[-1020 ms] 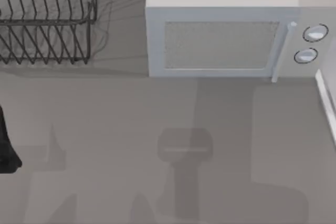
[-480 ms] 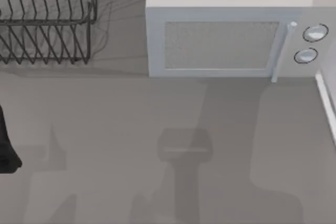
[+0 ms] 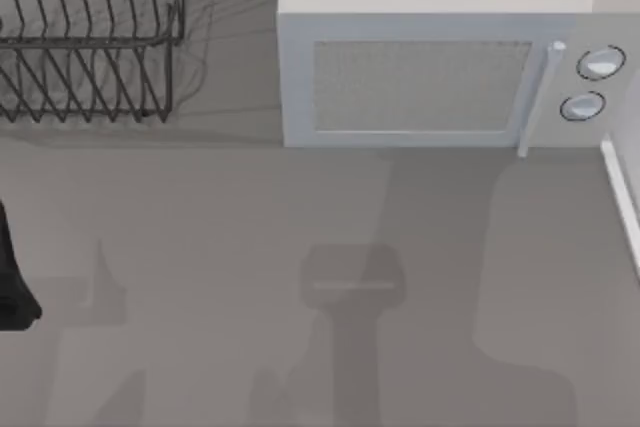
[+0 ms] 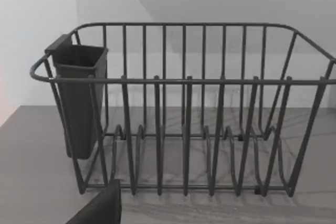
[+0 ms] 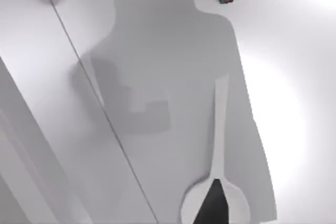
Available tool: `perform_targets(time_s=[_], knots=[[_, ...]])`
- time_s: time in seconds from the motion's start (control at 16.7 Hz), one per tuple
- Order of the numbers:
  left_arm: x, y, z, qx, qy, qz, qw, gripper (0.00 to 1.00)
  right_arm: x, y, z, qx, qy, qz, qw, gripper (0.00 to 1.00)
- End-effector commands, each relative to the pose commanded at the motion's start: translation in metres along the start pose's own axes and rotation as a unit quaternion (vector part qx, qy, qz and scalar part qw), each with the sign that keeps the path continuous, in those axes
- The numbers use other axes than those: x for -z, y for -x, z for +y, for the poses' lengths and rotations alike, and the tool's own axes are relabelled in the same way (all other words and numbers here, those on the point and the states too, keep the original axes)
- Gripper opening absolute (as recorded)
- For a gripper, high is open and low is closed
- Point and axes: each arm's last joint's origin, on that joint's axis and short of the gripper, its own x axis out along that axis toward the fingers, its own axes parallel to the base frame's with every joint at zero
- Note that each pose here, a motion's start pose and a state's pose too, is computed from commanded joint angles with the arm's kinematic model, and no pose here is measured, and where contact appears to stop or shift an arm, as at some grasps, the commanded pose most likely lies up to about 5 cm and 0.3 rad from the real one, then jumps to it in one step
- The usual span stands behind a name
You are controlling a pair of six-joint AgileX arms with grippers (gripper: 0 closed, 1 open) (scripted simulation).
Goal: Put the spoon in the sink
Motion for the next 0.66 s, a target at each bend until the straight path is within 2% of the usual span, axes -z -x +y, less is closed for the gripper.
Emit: perform_targets(time_s=[0.3,0.66], knots=[[0.0,0.0,0.0,0.0,0.0,0.0,1.0,1.0,0.0,0.0,0.0,0.0,0.0,0.0,1.0,0.98],[0.0,0.0,0.0,0.0,0.0,0.0,1.0,1.0,0.0,0.0,0.0,0.0,0.0,0.0,1.0,1.0]])
